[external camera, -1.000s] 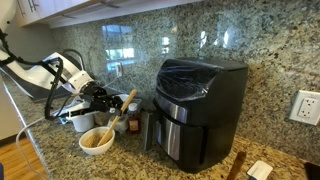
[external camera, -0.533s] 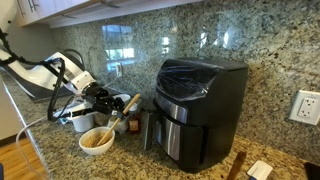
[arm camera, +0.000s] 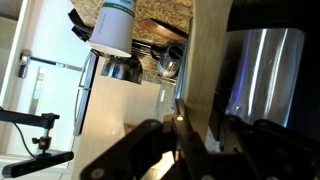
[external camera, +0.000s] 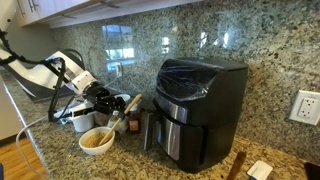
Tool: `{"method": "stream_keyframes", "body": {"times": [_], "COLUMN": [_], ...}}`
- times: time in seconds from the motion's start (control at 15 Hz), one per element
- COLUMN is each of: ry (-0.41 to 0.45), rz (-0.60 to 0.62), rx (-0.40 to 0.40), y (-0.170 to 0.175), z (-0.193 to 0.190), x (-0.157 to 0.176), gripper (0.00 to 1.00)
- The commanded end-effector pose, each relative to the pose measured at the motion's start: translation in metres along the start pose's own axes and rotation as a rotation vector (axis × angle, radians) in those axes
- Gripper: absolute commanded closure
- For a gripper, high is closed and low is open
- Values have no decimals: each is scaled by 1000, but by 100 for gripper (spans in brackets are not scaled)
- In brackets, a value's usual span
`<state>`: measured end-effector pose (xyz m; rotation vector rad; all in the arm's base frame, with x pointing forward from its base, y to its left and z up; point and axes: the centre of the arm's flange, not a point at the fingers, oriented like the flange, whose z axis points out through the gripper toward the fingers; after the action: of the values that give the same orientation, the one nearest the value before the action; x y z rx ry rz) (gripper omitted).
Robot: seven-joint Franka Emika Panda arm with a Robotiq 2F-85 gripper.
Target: Use the wooden spoon to mix the contents in the bowl
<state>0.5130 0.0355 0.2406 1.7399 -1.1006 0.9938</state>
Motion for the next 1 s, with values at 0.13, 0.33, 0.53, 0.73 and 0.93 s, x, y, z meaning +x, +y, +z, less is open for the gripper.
{"method": "stream_keyframes", "body": {"times": [0.13,0.33,0.53,0.73,0.93], "ry": [-6,3,15,24,34], "rz": [37,51,70,93,119], "rx": [17,17,18,15,10], "y": [7,8,8,8,8], "z": [-5,-8,-12,-13,-14], "x": [20,31,47,62,78], "gripper": [93,93,93,93,93]}}
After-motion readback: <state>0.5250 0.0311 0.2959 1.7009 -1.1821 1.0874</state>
